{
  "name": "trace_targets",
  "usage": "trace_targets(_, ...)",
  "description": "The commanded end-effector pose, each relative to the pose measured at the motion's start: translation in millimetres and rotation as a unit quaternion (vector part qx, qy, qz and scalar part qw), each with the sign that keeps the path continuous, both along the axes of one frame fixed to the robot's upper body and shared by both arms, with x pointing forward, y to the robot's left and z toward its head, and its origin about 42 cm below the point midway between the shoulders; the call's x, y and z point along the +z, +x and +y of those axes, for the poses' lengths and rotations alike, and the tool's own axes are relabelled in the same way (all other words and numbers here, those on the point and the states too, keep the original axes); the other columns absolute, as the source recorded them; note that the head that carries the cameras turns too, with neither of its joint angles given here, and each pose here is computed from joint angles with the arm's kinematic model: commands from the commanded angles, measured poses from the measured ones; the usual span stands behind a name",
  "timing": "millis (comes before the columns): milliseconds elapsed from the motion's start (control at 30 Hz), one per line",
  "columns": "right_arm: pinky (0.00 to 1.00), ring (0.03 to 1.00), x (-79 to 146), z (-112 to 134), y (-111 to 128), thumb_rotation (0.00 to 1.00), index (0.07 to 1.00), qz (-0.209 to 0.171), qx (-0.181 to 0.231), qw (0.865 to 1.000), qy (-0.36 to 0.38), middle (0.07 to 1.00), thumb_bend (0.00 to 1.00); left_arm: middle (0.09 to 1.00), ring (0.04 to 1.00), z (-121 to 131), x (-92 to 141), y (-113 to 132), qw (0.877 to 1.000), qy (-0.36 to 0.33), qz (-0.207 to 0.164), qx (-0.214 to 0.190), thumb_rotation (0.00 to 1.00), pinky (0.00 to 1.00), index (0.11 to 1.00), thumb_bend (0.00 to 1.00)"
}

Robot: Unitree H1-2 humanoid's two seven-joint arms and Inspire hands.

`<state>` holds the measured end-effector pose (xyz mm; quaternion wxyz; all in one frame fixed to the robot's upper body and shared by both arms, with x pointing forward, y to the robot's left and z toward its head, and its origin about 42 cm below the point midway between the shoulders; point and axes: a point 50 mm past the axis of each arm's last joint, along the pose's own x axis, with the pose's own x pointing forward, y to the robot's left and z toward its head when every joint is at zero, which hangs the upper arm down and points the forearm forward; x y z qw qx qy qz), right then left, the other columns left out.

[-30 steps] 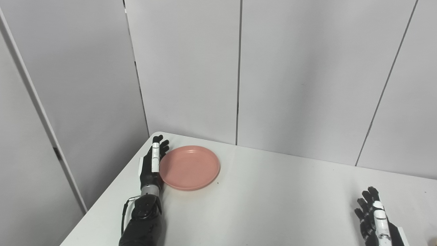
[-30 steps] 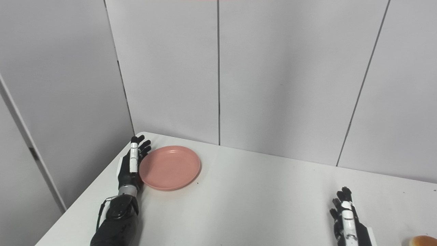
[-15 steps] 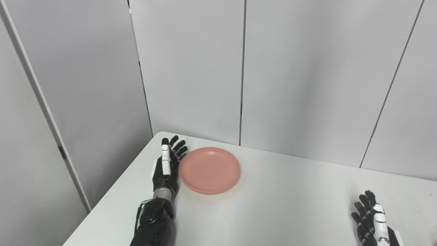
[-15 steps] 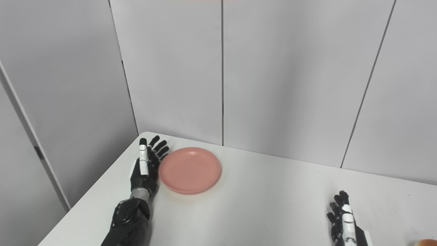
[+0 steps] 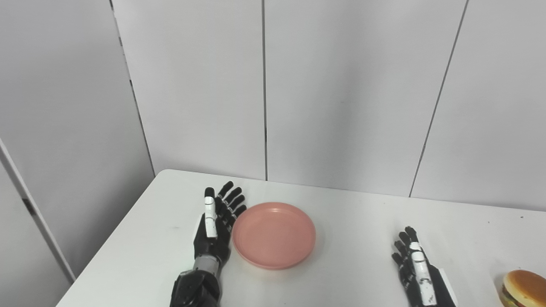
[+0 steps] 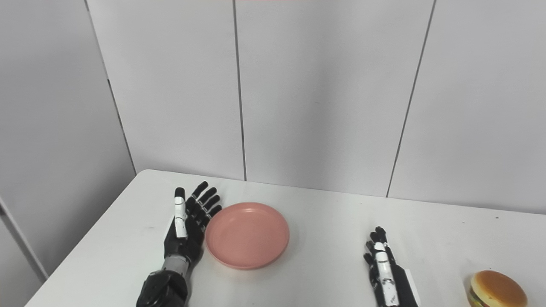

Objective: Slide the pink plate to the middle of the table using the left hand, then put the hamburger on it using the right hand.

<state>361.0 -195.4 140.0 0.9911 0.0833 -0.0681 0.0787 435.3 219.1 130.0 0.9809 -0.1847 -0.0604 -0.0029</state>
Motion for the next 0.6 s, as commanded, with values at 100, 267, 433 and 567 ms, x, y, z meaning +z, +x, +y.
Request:
trace_targets(100, 1.0, 1.0, 25, 7, 1, 0.89, 1.0, -0.061, -0.002, 0.998, -0.008, 1.0, 0.57, 0.856, 0.879, -18, -25, -16, 0.999, 0.0, 0.036, -0.035, 0.99, 0.86, 0.843, 0.83)
trace_targets(267, 1.0, 0.999, 30, 14, 2, 0.88, 1.0, -0.056, -0.007, 0.998, -0.003, 0.996, 0.58, 0.864, 0.886, -33, -29, -24, 0.998, 0.018, 0.034, -0.055, 1.0, 0.88, 0.853, 0.82)
trace_targets(433, 1.0, 1.0, 34, 18, 3, 0.9, 1.0, -0.059, -0.002, 0.998, -0.015, 0.999, 0.61, 0.885, 0.902, -46, -28, -37, 0.996, 0.046, 0.039, -0.067, 1.0, 0.9, 0.87, 0.83)
trace_targets(567, 1.0, 0.998, 36, 20, 4, 0.92, 1.0, -0.064, -0.005, 0.998, -0.027, 0.998, 0.59, 0.911, 0.922, -57, -25, -46, 0.995, 0.055, 0.034, -0.077, 1.0, 0.93, 0.9, 0.81)
